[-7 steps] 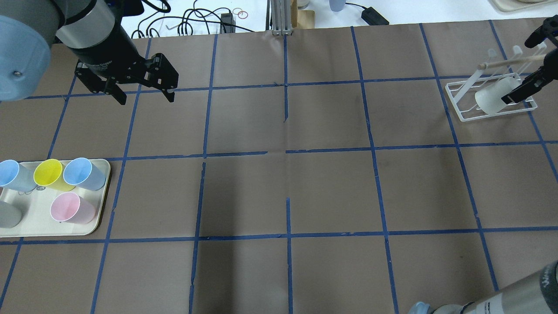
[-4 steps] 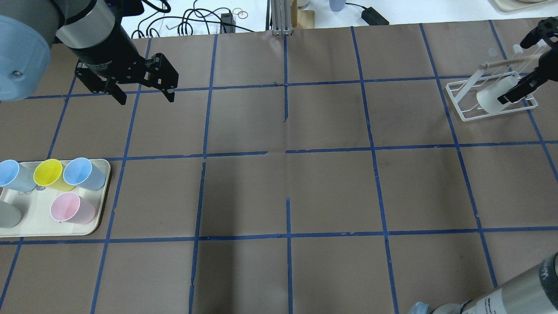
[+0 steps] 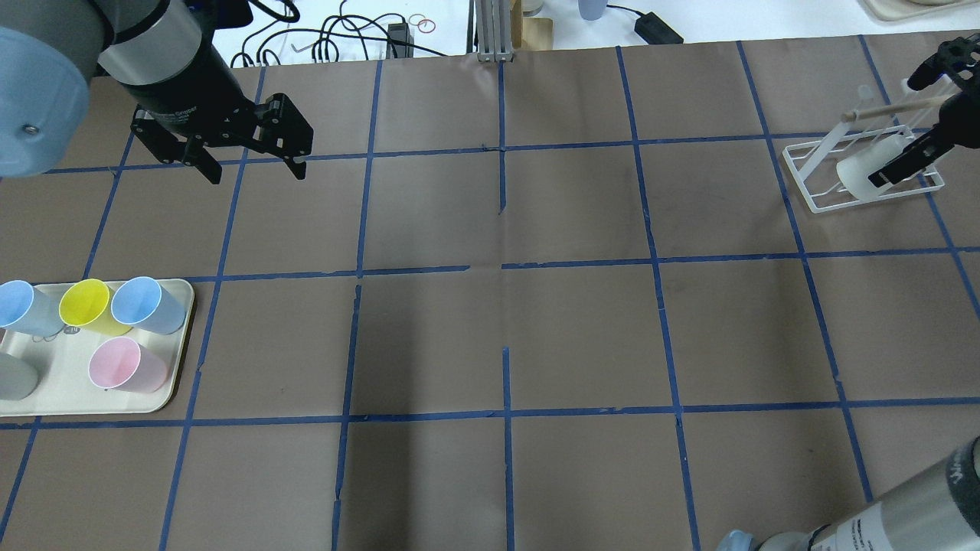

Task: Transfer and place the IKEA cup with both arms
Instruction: 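Close the right gripper around the white cup on the rack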

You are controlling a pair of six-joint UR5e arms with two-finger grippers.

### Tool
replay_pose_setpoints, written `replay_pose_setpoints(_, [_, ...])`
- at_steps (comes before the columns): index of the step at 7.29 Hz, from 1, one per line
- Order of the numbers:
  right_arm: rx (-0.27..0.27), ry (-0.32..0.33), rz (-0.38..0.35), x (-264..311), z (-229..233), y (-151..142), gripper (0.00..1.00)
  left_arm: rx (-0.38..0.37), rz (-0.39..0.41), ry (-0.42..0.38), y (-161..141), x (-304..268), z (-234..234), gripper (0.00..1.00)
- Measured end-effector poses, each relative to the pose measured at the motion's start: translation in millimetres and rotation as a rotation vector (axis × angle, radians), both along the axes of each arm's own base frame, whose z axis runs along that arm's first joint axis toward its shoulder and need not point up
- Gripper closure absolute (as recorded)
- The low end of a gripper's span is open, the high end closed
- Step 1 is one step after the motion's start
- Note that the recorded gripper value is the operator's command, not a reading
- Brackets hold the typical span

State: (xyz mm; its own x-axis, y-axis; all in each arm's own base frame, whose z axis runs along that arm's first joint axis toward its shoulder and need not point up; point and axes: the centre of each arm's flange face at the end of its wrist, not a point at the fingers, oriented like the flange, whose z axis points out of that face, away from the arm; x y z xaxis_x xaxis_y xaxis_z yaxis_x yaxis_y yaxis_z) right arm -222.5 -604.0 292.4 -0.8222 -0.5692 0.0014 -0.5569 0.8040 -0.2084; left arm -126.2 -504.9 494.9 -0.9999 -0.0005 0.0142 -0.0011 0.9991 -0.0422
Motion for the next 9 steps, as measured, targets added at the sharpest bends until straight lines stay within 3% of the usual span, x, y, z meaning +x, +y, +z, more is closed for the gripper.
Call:
replay_pose_setpoints(5, [0.004, 0.002, -0.007, 1.6, 3.5, 0.8, 0.86, 0.000, 0.001, 0.000, -0.1, 0.6, 0.0, 0.00])
replay_pose_setpoints(9, [0.016, -0.002, -0.066, 7.9, 5.1, -1.3, 1.00, 0.000, 0.002, -0.002, -0.4, 1.4, -0.1, 0.00])
